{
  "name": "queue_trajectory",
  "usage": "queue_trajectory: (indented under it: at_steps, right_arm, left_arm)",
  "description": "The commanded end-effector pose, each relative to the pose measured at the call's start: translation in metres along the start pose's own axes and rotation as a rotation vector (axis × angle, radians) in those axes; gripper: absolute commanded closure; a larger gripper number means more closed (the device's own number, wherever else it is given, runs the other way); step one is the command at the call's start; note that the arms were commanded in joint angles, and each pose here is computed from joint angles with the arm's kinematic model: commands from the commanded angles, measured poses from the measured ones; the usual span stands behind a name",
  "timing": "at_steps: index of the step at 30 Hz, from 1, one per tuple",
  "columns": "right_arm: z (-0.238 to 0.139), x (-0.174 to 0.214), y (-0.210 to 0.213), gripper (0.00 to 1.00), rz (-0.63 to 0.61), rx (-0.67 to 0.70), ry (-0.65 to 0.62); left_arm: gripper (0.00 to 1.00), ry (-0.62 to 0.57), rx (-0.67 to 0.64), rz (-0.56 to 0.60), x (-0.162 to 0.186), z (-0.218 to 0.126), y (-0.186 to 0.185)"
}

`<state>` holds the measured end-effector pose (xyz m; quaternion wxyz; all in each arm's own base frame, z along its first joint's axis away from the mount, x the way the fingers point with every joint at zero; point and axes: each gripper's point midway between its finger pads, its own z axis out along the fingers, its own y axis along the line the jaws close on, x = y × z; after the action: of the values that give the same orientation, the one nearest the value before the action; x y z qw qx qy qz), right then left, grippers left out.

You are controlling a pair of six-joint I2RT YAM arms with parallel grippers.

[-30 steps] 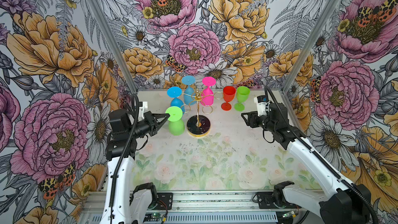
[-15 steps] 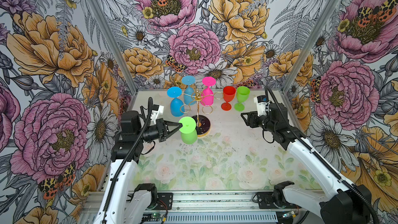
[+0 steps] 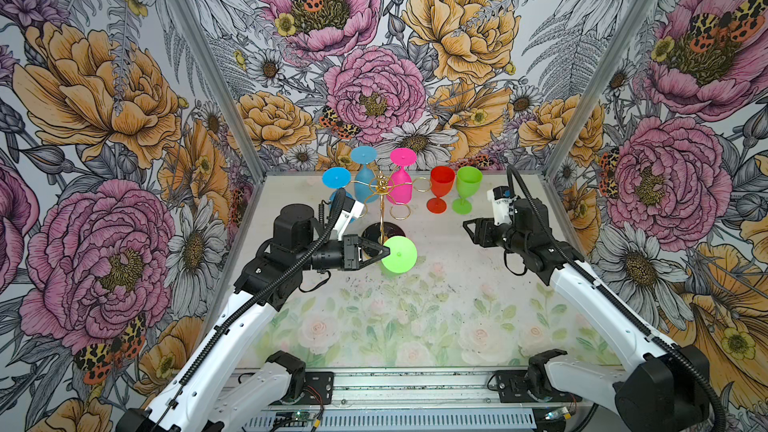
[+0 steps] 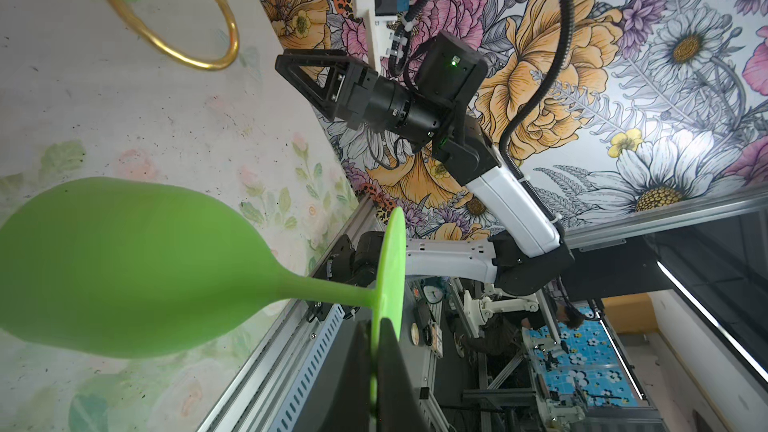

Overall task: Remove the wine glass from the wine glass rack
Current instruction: 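Swing the held green glass nearer the robot and turn it bowl-up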

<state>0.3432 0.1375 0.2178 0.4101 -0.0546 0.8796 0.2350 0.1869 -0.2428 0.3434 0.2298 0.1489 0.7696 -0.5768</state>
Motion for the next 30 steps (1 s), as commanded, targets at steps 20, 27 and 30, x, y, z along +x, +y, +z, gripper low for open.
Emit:
queue_trajectory:
  at_steps: [20, 27, 30]
  right_arm:
    - [-0.011, 0.007, 0.001, 0.39, 0.097, 0.067, 0.2]
    - [-0.01, 0.013, 0.002, 0.39, 0.112, 0.063, 0.251]
    - [-0.01, 0.013, 0.005, 0.39, 0.113, 0.051, 0.26]
  left_arm:
    - [1.0, 0.067, -0.207, 0.724, 0.026, 0.075, -0.004]
    - [1.0, 0.137, -0.296, 0.859, 0.04, 0.09, 0.024]
    - [1.0, 0.175, -0.364, 0.937, 0.047, 0.095, 0.043]
